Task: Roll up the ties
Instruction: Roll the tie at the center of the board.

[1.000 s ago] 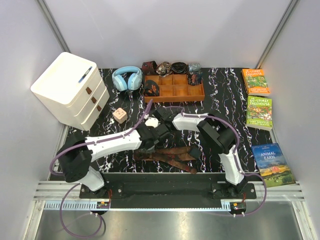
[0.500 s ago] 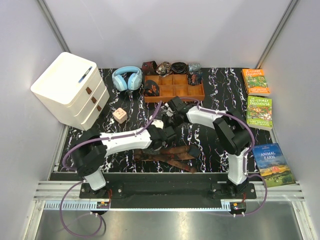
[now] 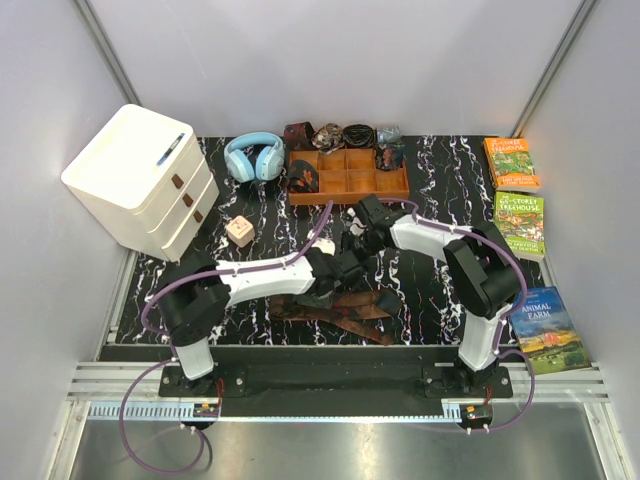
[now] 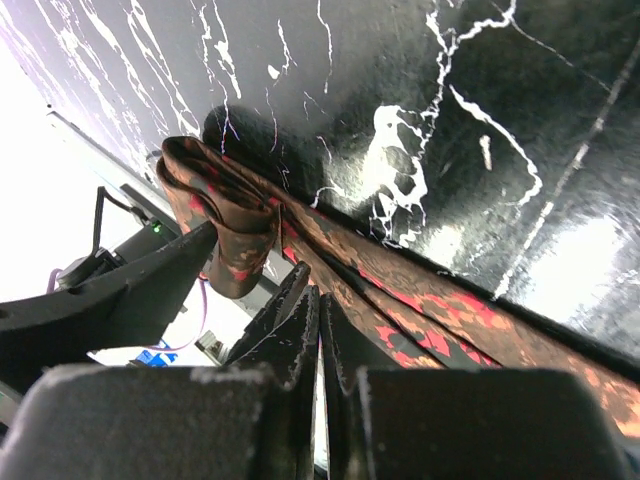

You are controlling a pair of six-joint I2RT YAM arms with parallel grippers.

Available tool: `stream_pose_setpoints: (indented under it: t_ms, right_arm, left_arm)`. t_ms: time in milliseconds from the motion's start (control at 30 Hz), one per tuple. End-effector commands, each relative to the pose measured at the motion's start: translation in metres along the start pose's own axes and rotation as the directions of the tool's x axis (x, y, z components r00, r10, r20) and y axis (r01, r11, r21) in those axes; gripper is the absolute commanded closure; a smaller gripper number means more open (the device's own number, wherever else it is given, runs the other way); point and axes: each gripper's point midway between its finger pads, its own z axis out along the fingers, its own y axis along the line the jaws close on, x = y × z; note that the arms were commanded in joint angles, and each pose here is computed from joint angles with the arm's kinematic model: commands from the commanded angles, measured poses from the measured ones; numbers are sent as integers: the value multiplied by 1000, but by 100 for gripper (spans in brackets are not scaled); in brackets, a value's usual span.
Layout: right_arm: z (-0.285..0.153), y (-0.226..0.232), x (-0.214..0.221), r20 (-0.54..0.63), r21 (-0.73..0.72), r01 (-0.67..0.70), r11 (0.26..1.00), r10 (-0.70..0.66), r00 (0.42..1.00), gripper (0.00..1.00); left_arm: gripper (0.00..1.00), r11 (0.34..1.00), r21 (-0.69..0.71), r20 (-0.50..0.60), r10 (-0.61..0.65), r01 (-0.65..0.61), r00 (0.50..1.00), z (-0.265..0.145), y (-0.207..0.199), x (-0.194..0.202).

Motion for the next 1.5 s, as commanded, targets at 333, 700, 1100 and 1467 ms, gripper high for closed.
stream_pose_setpoints:
  t_ms: [333, 700, 1100, 1467]
  right_arm:
    - [-28, 24, 0, 62, -22, 47, 999, -45, 997, 95]
    - [11, 95, 38, 3, -42, 163, 986, -163, 987, 94]
    - [48, 88, 59, -70, 5, 167, 986, -167, 983, 95]
    - [70, 51, 56, -90, 96, 163, 982, -155, 984, 96]
  left_arm:
    - [31, 963, 240, 123, -153, 121, 981, -82, 30, -51]
    - [28, 886, 350, 108, -362, 306, 926, -61, 106, -27]
    - [29, 832, 428, 44, -409, 353, 911, -33, 103, -11]
    - [32, 812, 458, 33, -422, 362, 906, -28, 95, -13]
